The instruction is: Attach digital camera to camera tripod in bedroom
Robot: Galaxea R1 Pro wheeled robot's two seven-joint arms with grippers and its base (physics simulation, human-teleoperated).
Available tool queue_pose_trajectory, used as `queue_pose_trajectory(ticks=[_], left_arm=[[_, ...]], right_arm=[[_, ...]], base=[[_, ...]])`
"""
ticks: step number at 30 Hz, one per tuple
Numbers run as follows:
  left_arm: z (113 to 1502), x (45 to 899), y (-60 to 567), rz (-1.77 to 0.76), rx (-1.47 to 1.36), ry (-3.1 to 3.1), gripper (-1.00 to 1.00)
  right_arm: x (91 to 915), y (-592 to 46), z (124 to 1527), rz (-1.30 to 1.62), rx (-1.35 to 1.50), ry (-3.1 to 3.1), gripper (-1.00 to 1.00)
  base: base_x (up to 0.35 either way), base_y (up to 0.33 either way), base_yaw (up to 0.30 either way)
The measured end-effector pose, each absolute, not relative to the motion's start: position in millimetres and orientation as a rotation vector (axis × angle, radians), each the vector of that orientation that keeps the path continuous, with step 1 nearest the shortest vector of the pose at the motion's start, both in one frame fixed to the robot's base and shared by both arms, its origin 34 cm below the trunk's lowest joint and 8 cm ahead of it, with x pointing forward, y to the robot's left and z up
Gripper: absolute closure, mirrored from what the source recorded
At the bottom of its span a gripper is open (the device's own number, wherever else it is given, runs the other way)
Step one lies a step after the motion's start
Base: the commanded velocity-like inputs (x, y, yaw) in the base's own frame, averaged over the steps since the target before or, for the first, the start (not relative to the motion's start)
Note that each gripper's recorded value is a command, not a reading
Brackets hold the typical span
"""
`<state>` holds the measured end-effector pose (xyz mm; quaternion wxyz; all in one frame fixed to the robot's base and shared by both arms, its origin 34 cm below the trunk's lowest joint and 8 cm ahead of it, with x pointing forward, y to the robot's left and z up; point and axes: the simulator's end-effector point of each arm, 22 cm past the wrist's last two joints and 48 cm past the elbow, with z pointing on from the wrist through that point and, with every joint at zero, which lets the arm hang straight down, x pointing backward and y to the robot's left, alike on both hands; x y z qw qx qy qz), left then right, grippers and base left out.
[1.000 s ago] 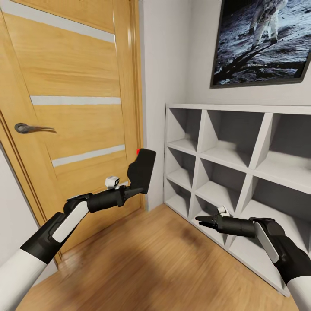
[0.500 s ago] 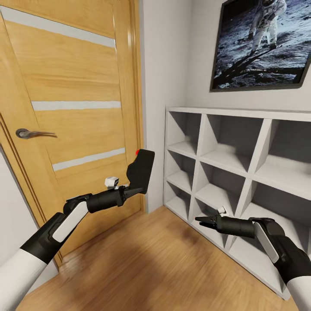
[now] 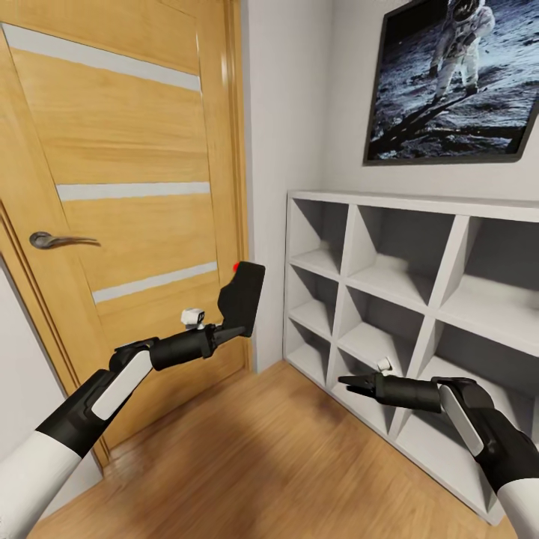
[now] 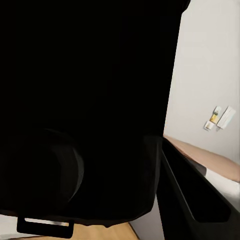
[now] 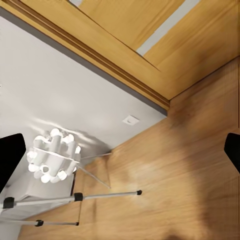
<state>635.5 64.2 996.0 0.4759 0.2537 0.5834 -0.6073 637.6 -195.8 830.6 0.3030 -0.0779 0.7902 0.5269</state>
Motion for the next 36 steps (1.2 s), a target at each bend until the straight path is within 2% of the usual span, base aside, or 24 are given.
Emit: queue_pose_trajectory(ticks=[12, 20, 28, 32, 36], left_arm=[[1005, 649, 72, -1.480, 0.575, 1.465, 1.00], [1000, 668, 81, -1.447, 0.501, 1.546, 1.00], [834, 733, 128, -1.072, 0.020, 2.139, 1.00], [758, 718, 159, -0.902, -0.166, 2.392, 1.00], [658, 662, 182, -0.737, -0.383, 2.659, 1.00]], right_arm=[[642, -195, 848, 1.372, -0.199, 2.114, -1.00], [664, -219, 823, 1.138, -0.097, 2.241, -1.00], [676, -277, 723, 0.759, 0.160, 2.419, -1.00], [627, -303, 638, 0.580, 0.294, 2.643, -1.00], [557, -319, 570, 0.394, 0.264, 2.852, -1.00]], base=[[0.000, 0.000, 0.000], [0.000, 0.000, 0.000], [0.000, 0.000, 0.000], [0.000, 0.000, 0.000], [0.000, 0.000, 0.000]])
